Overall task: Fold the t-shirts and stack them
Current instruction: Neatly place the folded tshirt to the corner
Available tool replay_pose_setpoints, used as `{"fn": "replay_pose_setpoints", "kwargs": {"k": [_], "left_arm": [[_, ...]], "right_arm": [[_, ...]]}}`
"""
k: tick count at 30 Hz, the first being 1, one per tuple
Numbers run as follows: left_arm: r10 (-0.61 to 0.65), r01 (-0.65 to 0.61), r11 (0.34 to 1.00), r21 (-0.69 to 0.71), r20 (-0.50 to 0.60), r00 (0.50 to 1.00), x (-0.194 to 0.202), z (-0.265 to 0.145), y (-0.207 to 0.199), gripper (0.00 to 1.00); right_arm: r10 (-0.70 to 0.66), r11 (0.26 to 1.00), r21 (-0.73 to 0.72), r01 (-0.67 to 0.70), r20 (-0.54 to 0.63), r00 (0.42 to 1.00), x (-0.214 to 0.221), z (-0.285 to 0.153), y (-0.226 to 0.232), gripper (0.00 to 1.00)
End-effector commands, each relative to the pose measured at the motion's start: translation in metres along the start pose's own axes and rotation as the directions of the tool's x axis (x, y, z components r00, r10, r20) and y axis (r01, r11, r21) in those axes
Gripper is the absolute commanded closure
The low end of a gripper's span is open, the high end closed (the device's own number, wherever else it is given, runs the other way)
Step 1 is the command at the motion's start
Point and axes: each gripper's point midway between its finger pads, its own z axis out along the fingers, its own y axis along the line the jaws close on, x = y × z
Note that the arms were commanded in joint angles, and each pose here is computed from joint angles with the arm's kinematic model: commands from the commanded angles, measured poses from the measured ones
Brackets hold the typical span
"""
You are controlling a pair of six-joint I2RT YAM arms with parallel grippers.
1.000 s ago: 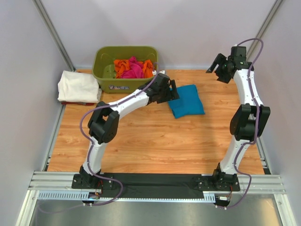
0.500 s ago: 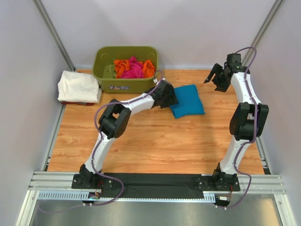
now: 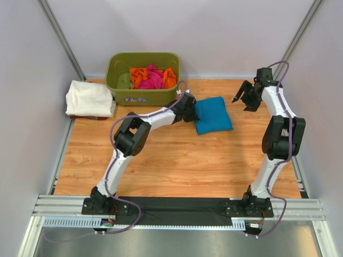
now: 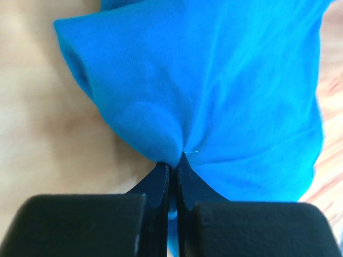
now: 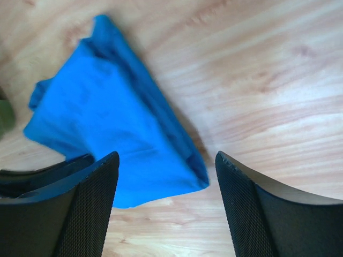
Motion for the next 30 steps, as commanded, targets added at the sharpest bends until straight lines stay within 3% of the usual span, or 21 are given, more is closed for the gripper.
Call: {"fn": "replay_pose_setpoints", "kwargs": {"k": [1, 2, 3, 5, 9, 12, 16, 18, 22, 24, 26, 28, 30], "left_arm": [[0.095, -0.099, 0.993, -0.061, -0.063, 0.993, 0.010, -0.048, 0.020, 1.00], [0.105, -0.107, 0.993, -0.044, -0.048, 0.993, 0.003, -0.069, 0.014, 1.00], [0.105, -0.114, 0.990, -0.087, -0.100, 0.989, 0.025, -0.077, 0.038, 1.00], [0.145, -0.154, 0.984, -0.088, -0.100, 0.984, 0.025, -0.107, 0.043, 1.00], [0.195, -0.241, 0.951, -0.191, -0.233, 0.953, 0.064, -0.156, 0.106, 1.00], [0.149, -0.224, 0.937, -0.267, -0.274, 0.950, 0.074, -0.191, 0.143, 1.00], [0.102, -0.185, 0.894, -0.407, -0.217, 0.971, 0.056, -0.236, 0.185, 1.00], [0.114, -0.210, 0.851, -0.481, -0.220, 0.969, 0.050, -0.256, 0.203, 1.00], [0.222, -0.297, 0.705, -0.643, -0.198, 0.955, 0.012, -0.294, 0.238, 1.00], [0.297, -0.402, 0.637, -0.657, -0.272, 0.915, 0.003, -0.301, 0.248, 1.00], [0.331, -0.463, 0.515, -0.722, -0.331, 0.884, -0.011, -0.316, 0.268, 1.00], [0.326, -0.469, 0.473, -0.746, -0.346, 0.880, -0.021, -0.325, 0.283, 1.00], [0.339, -0.468, 0.474, -0.746, -0.335, 0.879, -0.032, -0.328, 0.291, 1.00]], "right_arm": [[0.002, 1.000, 0.024, -0.002, 0.017, 1.000, 0.009, -0.009, -0.010, 0.26], [0.006, 0.999, 0.032, -0.006, 0.016, 1.000, 0.013, -0.009, -0.012, 0.26], [0.014, 0.999, 0.036, -0.014, 0.008, 1.000, 0.018, -0.009, -0.015, 0.26], [0.026, 0.999, 0.046, -0.026, -0.005, 1.000, 0.030, -0.010, -0.021, 0.27], [0.036, 0.998, 0.045, -0.035, -0.024, 0.999, 0.047, -0.012, -0.026, 0.27], [0.041, 0.998, 0.054, -0.039, -0.030, 0.999, 0.054, -0.014, -0.030, 0.27], [0.051, 0.997, 0.066, -0.048, -0.037, 0.998, 0.059, -0.013, -0.033, 0.27], [0.053, 0.996, 0.070, -0.050, -0.046, 0.998, 0.061, -0.012, -0.034, 0.27], [0.056, 0.996, 0.078, -0.051, -0.055, 0.997, 0.061, -0.009, -0.033, 0.27], [0.061, 0.995, 0.084, -0.055, -0.060, 0.996, 0.060, -0.007, -0.033, 0.27], [0.058, 0.995, 0.085, -0.052, -0.058, 0.997, 0.057, -0.005, -0.031, 0.27], [0.055, 0.995, 0.087, -0.050, -0.058, 0.997, 0.054, -0.004, -0.028, 0.27], [0.054, 0.995, 0.092, -0.048, -0.066, 0.996, 0.053, -0.001, -0.028, 0.27]]}}
